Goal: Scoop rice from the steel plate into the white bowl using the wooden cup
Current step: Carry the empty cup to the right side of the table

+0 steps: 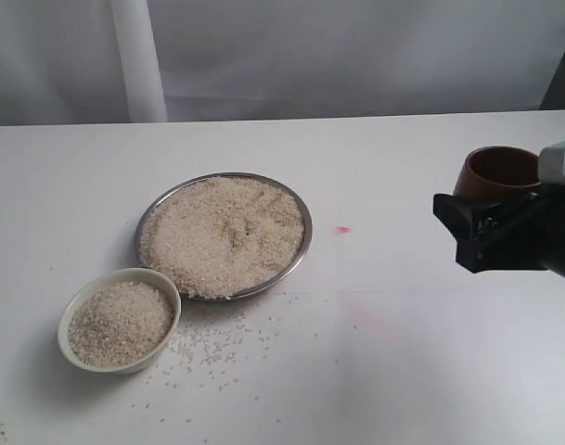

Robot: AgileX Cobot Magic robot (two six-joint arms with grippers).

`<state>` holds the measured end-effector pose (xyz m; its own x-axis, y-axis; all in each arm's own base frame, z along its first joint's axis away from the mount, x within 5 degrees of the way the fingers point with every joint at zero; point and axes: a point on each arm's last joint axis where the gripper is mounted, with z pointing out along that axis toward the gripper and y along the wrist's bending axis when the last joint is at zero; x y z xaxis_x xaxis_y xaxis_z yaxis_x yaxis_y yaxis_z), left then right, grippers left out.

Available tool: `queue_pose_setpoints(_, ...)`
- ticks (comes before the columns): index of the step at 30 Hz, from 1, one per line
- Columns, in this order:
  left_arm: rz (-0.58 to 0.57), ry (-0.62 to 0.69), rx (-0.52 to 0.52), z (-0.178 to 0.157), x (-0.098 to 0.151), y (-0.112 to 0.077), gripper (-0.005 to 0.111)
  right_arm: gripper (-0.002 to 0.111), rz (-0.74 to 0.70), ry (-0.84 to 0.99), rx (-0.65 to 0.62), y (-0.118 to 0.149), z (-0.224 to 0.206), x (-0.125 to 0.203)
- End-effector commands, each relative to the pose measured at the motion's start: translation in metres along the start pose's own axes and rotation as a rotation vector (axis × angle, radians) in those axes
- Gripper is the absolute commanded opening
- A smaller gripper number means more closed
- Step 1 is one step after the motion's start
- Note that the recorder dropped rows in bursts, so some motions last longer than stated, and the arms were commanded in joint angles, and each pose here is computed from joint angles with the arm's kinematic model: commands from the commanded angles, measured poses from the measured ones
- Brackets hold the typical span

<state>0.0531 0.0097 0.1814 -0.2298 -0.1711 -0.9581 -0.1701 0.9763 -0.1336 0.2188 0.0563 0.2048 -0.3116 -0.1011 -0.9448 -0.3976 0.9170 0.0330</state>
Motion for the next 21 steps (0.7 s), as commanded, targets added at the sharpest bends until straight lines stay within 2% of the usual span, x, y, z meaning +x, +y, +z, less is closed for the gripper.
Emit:
queue_pose_setpoints(1, 0.001, -0.012, 0.002, -0.001, -0.002, 0.0, 0.0, 0.0, 0.001, -0.035, -0.019, 0.001, 0.003, 0.004)
queue_pose_setpoints(5, 0.001, -0.012, 0.002, -0.001, -0.002, 0.0, 0.0, 0.0, -0.032, -0.08, -0.063, 0.001, 0.019, 0.013)
queue_pose_setpoints(8, 0.001, -0.012, 0.002, -0.001, -0.002, 0.0, 0.0, 0.0, -0.017, -0.11, -0.039, -0.004, 0.034, 0.022)
queue_pose_setpoints(21, 0.001, -0.012, 0.002, -0.001, -0.002, 0.0, 0.0, 0.0, -0.072, -0.067, -0.021, -0.027, 0.12, 0.038)
